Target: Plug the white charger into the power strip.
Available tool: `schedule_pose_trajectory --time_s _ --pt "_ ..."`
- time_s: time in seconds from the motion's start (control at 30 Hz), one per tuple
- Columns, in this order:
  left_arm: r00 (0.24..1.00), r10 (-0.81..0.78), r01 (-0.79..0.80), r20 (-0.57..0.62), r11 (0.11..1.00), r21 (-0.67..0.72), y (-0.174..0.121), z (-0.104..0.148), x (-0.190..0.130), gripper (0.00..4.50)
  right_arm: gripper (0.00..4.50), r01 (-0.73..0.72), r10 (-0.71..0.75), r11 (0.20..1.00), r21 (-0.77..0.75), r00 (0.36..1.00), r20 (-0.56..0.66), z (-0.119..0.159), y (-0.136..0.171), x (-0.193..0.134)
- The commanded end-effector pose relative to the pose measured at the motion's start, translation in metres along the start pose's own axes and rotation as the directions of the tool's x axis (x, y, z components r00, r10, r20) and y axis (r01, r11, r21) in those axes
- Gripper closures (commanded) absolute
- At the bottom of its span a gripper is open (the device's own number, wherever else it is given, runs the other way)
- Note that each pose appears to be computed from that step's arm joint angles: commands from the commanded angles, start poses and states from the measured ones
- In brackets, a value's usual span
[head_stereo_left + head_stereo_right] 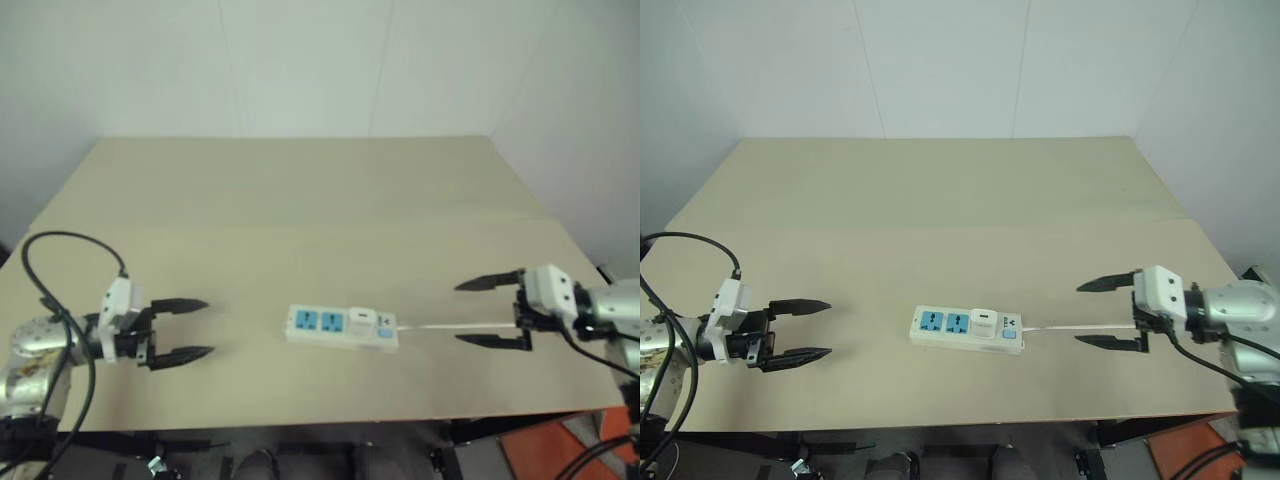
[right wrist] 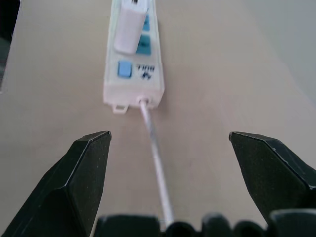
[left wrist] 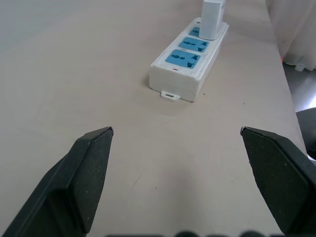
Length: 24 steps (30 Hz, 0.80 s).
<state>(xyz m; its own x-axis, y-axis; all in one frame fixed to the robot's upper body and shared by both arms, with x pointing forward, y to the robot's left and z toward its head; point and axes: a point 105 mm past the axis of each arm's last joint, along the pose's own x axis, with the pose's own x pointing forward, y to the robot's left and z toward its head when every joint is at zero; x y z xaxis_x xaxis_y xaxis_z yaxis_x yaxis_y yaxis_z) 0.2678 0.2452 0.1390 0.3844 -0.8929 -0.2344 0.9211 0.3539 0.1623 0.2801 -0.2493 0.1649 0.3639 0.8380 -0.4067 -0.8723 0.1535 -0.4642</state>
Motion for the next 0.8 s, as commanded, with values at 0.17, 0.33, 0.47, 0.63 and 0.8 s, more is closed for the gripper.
schedule_pose_trajectory --time_s 0.17,0.33,0.47,0.63,0.8 --pt "0.999 0.011 -0.013 0.036 0.998 0.066 0.006 0.011 0.011 0.0 0.02 0.039 -0.038 0.999 -0.015 0.999 0.023 0.023 0.005 -0.014" --pt "0.999 -0.005 0.003 0.045 0.999 0.033 0.008 0.01 0.016 0.0 0.02 0.038 -0.038 0.999 -0.002 0.999 -0.005 0.023 0.014 -0.021" --pt "0.999 -0.017 0.017 0.031 1.0 0.016 0.006 0.01 0.012 0.0 0.02 0.043 -0.043 0.999 0.018 0.999 -0.003 0.023 0.016 -0.019" --pt "0.996 0.05 -0.05 0.08 0.999 0.002 0.008 0.017 0.008 0.0 0.02 0.031 -0.033 0.997 0.068 0.999 0.021 0.025 0.017 -0.012" --pt "0.999 -0.021 0.025 0.049 0.997 -0.076 -0.003 0.017 0.009 0.0 0.02 0.027 -0.027 0.999 0.037 1.0 0.012 0.021 0.018 -0.007"
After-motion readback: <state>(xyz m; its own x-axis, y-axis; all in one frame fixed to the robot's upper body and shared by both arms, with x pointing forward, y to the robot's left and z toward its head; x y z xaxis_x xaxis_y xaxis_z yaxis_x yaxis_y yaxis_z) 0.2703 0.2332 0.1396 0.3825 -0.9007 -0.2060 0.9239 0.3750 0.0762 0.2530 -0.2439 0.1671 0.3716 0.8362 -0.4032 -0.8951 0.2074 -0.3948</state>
